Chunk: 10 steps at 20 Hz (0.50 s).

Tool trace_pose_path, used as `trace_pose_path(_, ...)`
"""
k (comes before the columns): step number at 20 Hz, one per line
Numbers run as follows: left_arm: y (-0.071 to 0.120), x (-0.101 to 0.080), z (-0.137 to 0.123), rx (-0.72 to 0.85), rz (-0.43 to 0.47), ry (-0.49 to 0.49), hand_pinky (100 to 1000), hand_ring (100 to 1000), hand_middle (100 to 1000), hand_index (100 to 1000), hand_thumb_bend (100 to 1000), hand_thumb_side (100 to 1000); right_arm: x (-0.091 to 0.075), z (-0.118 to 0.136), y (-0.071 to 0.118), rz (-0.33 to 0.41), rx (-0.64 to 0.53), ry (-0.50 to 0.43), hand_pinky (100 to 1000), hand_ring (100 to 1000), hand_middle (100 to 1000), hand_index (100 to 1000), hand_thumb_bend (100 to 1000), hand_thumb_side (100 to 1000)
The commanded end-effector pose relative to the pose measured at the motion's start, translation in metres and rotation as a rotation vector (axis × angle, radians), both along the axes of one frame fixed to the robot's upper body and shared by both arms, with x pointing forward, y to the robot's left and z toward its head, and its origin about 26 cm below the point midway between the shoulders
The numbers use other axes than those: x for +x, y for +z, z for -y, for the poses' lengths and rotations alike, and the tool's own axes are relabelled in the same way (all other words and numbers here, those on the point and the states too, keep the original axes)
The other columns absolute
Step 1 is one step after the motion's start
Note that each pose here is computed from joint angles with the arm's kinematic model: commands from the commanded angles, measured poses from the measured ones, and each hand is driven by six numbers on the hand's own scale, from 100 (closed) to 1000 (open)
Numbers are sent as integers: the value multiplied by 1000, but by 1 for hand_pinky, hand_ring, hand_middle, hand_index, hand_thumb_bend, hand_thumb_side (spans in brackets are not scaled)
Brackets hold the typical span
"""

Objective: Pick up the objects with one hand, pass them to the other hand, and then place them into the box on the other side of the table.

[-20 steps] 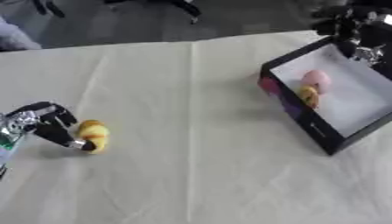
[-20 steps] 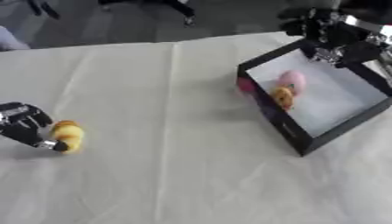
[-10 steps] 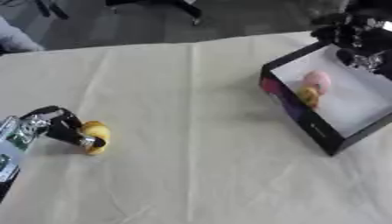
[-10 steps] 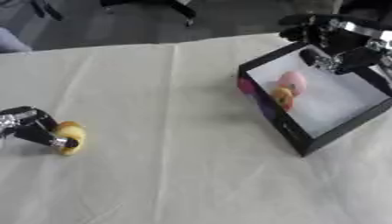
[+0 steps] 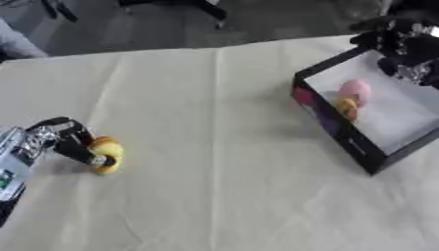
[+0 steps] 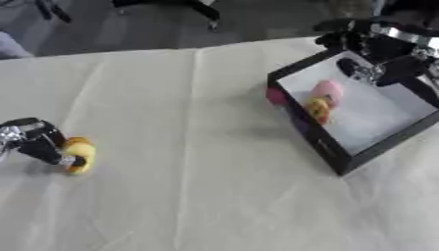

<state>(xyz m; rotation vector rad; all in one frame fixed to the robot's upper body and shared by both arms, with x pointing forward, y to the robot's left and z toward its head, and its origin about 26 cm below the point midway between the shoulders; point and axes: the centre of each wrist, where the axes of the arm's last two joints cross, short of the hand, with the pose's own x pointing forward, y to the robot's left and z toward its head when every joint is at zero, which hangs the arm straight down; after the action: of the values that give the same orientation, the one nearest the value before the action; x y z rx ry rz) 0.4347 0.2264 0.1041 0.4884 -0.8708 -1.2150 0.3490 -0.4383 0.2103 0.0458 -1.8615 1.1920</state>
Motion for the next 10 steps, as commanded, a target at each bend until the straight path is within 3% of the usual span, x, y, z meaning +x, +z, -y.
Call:
trace_pose_path(1, 10, 3, -2, 12, 15, -6, 824, 781, 676, 616, 466, 199, -2, 6, 14, 25, -32, -11, 1000, 972, 1000, 1000, 100, 257)
trace_pose_path(4, 17, 1, -1, 2, 38, -18, 818, 773, 665, 606, 370, 193, -2, 6, 14, 27, -32, -13, 1000, 972, 1000, 1000, 100, 259)
trace_pose_path(10, 43, -7, 5, -43, 124, -53, 805, 754, 640, 586, 279, 196, -3, 7, 15, 27, -22, -14, 1000, 971, 1000, 1000, 100, 265)
